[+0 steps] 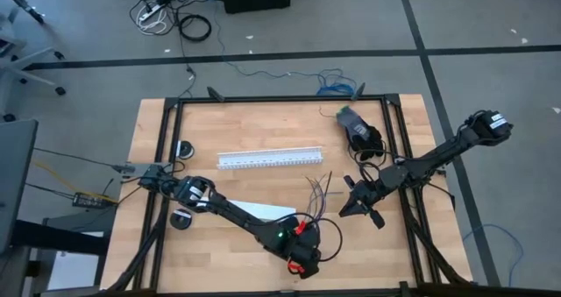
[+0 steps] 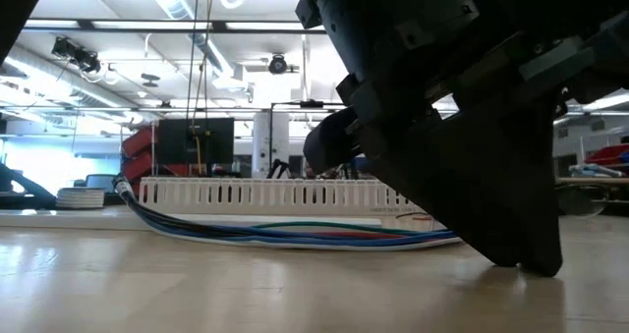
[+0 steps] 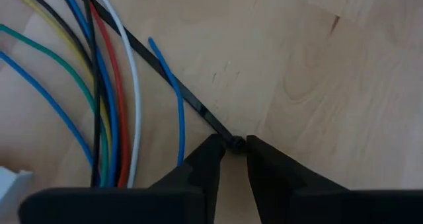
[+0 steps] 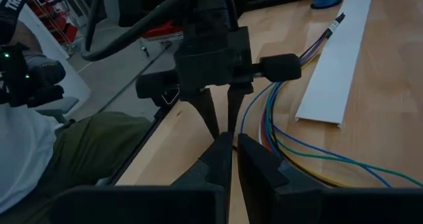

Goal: Ziptie cables
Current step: Wrap the colored wires together using a zip tie

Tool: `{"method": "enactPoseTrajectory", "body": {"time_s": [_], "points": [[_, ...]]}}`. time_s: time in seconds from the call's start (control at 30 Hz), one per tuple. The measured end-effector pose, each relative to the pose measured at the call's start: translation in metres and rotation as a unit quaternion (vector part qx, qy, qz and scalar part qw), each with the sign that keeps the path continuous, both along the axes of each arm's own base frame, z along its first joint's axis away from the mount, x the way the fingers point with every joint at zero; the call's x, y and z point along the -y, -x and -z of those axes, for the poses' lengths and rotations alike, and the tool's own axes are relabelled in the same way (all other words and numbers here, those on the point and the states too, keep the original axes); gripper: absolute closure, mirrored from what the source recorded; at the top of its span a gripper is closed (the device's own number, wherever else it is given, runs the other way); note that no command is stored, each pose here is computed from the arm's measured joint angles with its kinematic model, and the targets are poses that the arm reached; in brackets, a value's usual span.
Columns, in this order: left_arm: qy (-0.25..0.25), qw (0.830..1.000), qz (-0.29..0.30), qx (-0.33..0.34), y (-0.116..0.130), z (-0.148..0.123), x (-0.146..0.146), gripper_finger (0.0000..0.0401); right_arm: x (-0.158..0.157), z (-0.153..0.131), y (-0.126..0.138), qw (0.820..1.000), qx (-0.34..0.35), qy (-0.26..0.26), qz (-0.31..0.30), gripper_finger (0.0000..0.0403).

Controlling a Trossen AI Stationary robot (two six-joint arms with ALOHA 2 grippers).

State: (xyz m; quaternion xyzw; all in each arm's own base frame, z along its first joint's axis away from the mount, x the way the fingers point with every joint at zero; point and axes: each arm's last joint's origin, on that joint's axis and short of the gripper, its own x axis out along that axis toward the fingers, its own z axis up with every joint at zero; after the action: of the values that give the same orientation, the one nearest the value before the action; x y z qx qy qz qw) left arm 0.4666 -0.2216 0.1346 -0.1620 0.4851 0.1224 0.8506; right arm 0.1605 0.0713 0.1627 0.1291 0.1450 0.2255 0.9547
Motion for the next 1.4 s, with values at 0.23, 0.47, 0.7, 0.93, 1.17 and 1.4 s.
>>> {"method": "enactPoseTrajectory", "body": {"time_s": [0.23, 0.47, 0.7, 0.93, 1.17, 1.4], "points": [[-0.018, 1.0, -0.007, -0.013, 0.003, 0.001, -0.002, 0.0382, 0.0, 0.0, 0.0, 1.0, 0.0, 0.0, -0.001, 0.038], [-0.031, 0.999, -0.011, -0.016, 0.004, 0.002, -0.004, 0.0401, 0.0, 0.0, 0.0, 1.0, 0.0, 0.0, -0.001, 0.038], [-0.046, 0.999, 0.02, -0.017, 0.004, -0.001, -0.002, 0.0401, 0.0, 0.0, 0.0, 1.0, -0.001, 0.0, -0.001, 0.038], [-0.105, 0.986, 0.129, -0.023, 0.006, -0.006, 0.008, 0.0378, 0.0, 0.001, 0.0, 1.0, -0.003, 0.001, -0.001, 0.038], [-0.127, 0.978, 0.164, -0.031, 0.007, -0.006, 0.008, 0.0302, 0.0, 0.001, 0.0, 1.0, -0.003, 0.001, -0.002, 0.038], [-0.161, 0.963, 0.215, -0.013, 0.004, -0.008, 0.01, 0.026, 0.0, 0.001, 0.0, 1.0, -0.004, 0.001, -0.002, 0.038]]}}
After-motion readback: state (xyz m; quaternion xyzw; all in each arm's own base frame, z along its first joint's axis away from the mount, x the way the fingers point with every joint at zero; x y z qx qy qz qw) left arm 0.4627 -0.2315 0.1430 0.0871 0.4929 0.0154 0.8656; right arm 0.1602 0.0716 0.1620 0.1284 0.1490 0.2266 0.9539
